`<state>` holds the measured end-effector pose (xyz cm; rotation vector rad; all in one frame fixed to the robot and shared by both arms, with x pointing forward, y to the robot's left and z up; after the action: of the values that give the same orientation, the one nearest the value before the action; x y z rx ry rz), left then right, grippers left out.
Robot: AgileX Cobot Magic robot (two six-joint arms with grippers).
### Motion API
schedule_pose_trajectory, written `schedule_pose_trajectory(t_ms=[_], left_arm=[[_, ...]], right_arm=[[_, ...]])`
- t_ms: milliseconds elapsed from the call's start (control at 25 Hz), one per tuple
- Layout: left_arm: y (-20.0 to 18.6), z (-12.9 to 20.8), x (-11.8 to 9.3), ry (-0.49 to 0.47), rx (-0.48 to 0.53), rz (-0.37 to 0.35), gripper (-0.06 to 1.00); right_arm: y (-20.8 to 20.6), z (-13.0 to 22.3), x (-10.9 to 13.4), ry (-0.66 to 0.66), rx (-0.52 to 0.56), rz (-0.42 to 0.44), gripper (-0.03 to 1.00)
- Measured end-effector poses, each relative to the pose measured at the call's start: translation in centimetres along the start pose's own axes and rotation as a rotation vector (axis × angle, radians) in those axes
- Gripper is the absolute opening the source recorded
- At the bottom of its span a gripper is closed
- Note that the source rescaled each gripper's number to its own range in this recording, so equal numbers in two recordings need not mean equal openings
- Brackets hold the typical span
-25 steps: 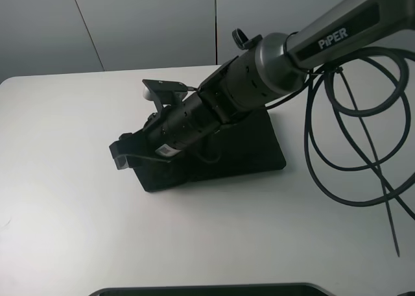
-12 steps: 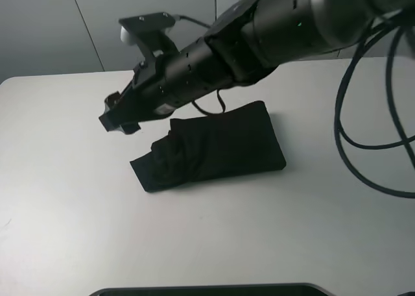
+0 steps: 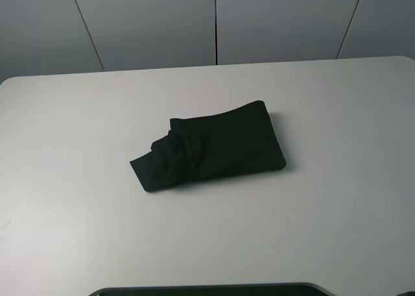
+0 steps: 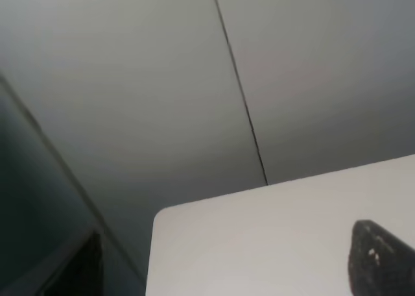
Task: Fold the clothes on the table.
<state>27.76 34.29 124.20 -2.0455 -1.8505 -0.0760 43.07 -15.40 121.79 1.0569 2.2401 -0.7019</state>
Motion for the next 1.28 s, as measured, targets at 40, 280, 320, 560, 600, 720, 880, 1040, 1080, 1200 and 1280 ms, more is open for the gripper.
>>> schedule_pose_trajectory(t_ms=[40, 280, 320, 560, 600, 720, 880, 1040, 1080, 1200, 1280], left_arm=[[-0.3, 0.2, 0.3, -0.011, -0.005, -0.013, 0.99], [-1.2, 0.6, 1.4, -0.043, -0.027, -0.075, 0.99], [-1.2, 0.6, 1.5, -0.049, -0.027, -0.081, 1.0], [-1.7, 0.7, 2.0, -0.106, -0.044, -0.111, 1.0], [-2.1, 0.9, 2.2, -0.122, -0.056, -0.119, 1.0], [-3.6, 2.0, 3.2, -0.162, -0.101, -0.158, 0.94], [-5.6, 4.4, 4.0, -0.177, -0.155, -0.181, 0.77], [-6.4, 7.1, 3.3, -0.207, -0.18, -0.123, 0.76], [-6.4, 7.8, 2.9, -0.22, -0.181, -0.095, 0.77], [-5.8, 9.8, 1.0, -0.258, -0.161, 0.013, 0.77], [-4.9, 10.9, -0.6, -0.264, -0.122, 0.092, 0.77]], right_arm=[[-2.0, 1.2, -1.3, -0.058, 0.115, 0.074, 0.83], [-14.0, 6.6, -8.8, -0.176, 0.72, 0.683, 0.85], [-15.7, 6.5, -9.3, -0.17, 0.708, 0.74, 0.87], [-27.6, 8.3, -9.0, -0.006, 0.575, 0.976, 0.91], [-29.6, 8.8, -8.5, 0.027, 0.555, 1.016, 0.91], [-35.3, 10.2, -6.3, 0.122, 0.521, 1.148, 0.91], [-41.1, 10.8, -1.2, 0.243, 0.477, 1.305, 0.91], [-42.5, 9.5, 3.8, 0.343, 0.41, 1.342, 0.91], [-42.0, 9.0, 5.0, 0.368, 0.387, 1.326, 0.91], [-38.5, 7.5, 7.5, 0.447, 0.34, 1.202, 0.91], [-34.7, 7.2, 8.6, 0.505, 0.346, 1.083, 0.91]])
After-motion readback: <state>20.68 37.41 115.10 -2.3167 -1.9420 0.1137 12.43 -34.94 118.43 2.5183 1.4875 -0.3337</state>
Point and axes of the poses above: a point on each arm's last joint axis where the gripper is mounted, y pointing out along that axis toward the gripper, x along the wrist's bending axis when the last joint is at zero, z = x × y, the point moved 3 cm from there along y, pointing out along that axis toward the gripper, and after that the axes turned 5 degrees about y, right-handed, at the moved point
